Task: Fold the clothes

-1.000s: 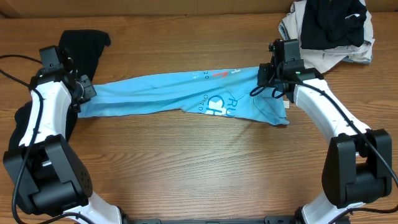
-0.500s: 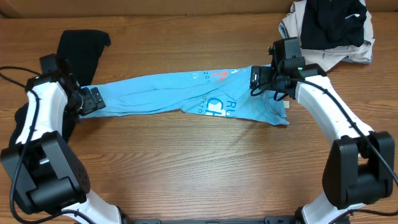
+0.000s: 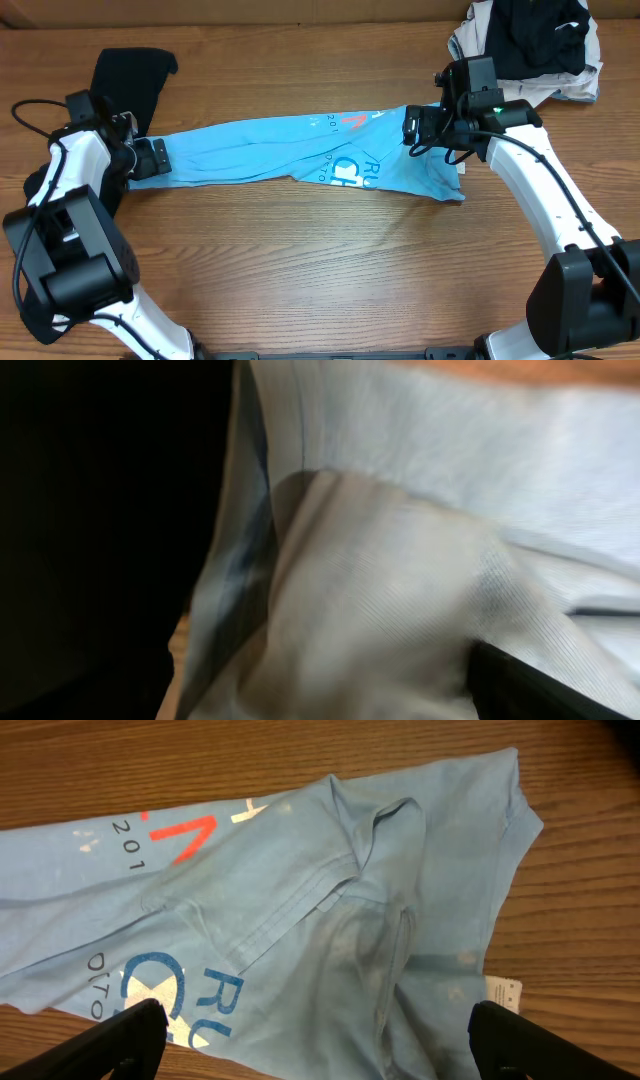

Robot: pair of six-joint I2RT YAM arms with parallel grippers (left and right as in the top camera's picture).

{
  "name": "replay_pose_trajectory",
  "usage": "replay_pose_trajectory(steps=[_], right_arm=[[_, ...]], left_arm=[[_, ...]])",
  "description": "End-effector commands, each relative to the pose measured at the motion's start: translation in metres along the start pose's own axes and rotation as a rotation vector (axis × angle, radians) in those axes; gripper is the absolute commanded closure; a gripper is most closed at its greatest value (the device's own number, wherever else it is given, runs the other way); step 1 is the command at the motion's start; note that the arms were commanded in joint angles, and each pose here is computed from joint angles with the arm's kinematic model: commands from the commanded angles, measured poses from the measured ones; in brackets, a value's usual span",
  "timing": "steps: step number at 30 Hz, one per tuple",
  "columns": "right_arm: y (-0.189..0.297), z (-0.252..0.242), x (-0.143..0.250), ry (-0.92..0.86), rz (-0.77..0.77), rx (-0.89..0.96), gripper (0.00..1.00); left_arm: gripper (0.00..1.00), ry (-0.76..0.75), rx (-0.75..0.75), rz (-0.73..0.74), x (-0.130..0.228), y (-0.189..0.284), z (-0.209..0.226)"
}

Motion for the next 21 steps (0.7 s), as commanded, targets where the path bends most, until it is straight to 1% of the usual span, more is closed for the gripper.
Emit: replay_pose_trajectory(steps=[1,6,8,9,10,11,13,14,15,17,19,21], right_arm=[[0.011,0.002,-0.01,0.003,-0.045,-0.009,0.0],[0.011,0.002,-0.013,0.005,-0.06,-0.01,0.0],[0.011,0.002,-0.013,0.005,-0.065,-0.011,0.0],[0.011,0.002,-0.014,0.005,-0.065,-0.011,0.0],[0.011,0.002,-0.014,0.005,-0.065,-0.011,0.0],[0.011,0.002,-0.014,0.005,-0.065,-0.011,0.0],[0.011,0.002,-0.013,0.005,-0.064,-0.011,0.0],[0.011,0.002,-0.013,0.005,-0.063,-0.011,0.0],[0.011,0.002,-0.013,0.005,-0.062,-0.012,0.0],[0.011,0.004,-0.011,0.004,-0.053,-0.029,0.0],[0.011,0.004,-0.009,0.004,-0.043,-0.035,0.0],[0.011,0.005,-0.008,0.003,-0.034,-0.036,0.01]], left_arm=[[0.05,-0.03,0.014,0.051,0.007,-0.018,-0.002],[0.13,-0.036,0.013,0.073,0.011,-0.026,-0.005],[0.23,-0.041,0.014,0.066,0.01,-0.027,-0.006],[0.35,-0.041,0.014,0.064,0.009,-0.027,-0.007],[0.44,-0.041,0.013,0.063,0.009,-0.027,-0.006],[0.57,-0.041,0.009,0.061,0.009,-0.027,-0.006],[0.94,-0.016,-0.023,0.057,0.007,-0.026,-0.001],[0.96,0.014,-0.064,0.051,0.005,-0.024,0.004],[0.96,0.06,-0.121,0.051,0.002,-0.018,0.012],[0.96,0.097,-0.167,0.071,-0.004,-0.001,0.021],[0.96,0.097,-0.176,0.101,-0.012,0.023,0.024],[0.96,0.059,-0.175,0.117,-0.022,0.053,0.022]])
Point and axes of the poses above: each gripper's point midway between its finger pads, its own y axis back along the fingers, its own z axis along the line the jaws close on, x = y × z, the point moved 6 cm from there along y, back along the fingers, and after that the axes turned 10 degrees about y, right-handed, at the moved point
